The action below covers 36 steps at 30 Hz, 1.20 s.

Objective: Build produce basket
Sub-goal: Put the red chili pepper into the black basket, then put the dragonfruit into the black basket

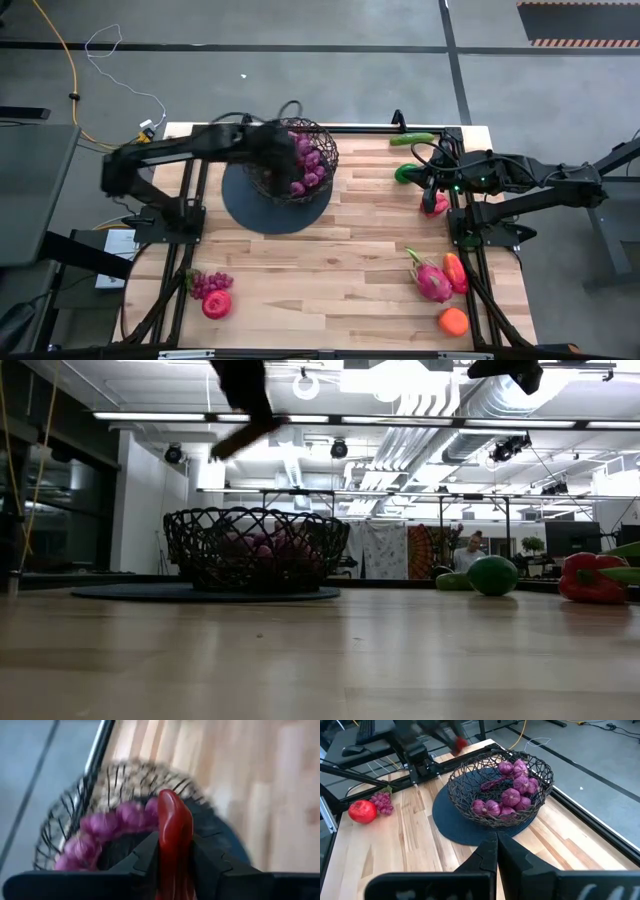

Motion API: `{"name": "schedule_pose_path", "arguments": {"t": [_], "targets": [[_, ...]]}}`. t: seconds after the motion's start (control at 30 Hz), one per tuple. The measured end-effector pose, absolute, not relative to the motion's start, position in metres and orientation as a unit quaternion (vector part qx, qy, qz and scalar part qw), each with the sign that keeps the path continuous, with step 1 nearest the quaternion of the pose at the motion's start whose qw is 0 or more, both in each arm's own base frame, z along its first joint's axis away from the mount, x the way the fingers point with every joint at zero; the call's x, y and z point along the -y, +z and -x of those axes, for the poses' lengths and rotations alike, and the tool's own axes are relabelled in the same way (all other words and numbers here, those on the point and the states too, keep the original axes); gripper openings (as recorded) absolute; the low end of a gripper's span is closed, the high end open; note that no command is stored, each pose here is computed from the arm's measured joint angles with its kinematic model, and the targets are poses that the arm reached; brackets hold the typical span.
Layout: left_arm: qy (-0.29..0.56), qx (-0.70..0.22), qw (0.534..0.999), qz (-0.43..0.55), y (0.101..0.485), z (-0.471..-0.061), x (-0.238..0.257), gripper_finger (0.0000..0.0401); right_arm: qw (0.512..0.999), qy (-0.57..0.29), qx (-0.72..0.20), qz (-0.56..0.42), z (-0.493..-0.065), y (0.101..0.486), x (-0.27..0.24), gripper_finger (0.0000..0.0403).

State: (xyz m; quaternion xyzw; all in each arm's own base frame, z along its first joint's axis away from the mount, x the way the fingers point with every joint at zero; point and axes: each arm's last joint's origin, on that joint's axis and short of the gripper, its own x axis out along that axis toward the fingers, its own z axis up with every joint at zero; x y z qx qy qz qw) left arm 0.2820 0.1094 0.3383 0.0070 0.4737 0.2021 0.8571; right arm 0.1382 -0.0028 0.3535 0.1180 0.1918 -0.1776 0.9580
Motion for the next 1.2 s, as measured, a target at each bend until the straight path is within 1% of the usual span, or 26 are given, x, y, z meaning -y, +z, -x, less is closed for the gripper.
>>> {"name": "schedule_pose_path", "arguments": {"t": [0.1,0.23,0.33,0.5,0.6,0.87,1.03,1.2], "targets": [[0.252,-0.518,0.817,0.035,0.305,-0.293,-0.135,0.0089,0.958,-0.178,-0.192,-0.118,-0.138,0.353,0.003,0.0],[0.308,-0.545,0.769,0.127,0.266,-0.298,-0.167,0.0089,0.958,-0.178,-0.192,-0.118,-0.138,0.353,0.003,0.0],[0.335,-0.547,0.746,0.179,0.246,-0.301,-0.185,0.0084,0.958,-0.178,-0.192,-0.118,-0.138,0.353,0.003,0.0],[0.379,-0.544,0.71,0.235,0.222,-0.299,-0.208,0.0079,0.958,-0.177,-0.192,-0.117,-0.138,0.353,0.003,0.0],[0.394,-0.556,0.69,0.246,0.216,-0.294,-0.214,0.008,0.958,-0.177,-0.192,-0.117,-0.138,0.353,0.003,0.0],[0.438,-0.547,0.676,0.227,0.217,-0.29,-0.22,0.0088,0.958,-0.177,-0.192,-0.116,-0.138,0.353,0.003,0.0],[0.465,-0.533,0.665,0.239,0.217,-0.288,-0.223,0.012,0.958,-0.178,-0.192,-0.116,-0.138,0.353,0.003,0.0],[0.472,-0.529,0.661,0.245,0.217,-0.286,-0.225,0.0167,0.958,-0.178,-0.192,-0.116,-0.138,0.353,0.003,0.0]]}}
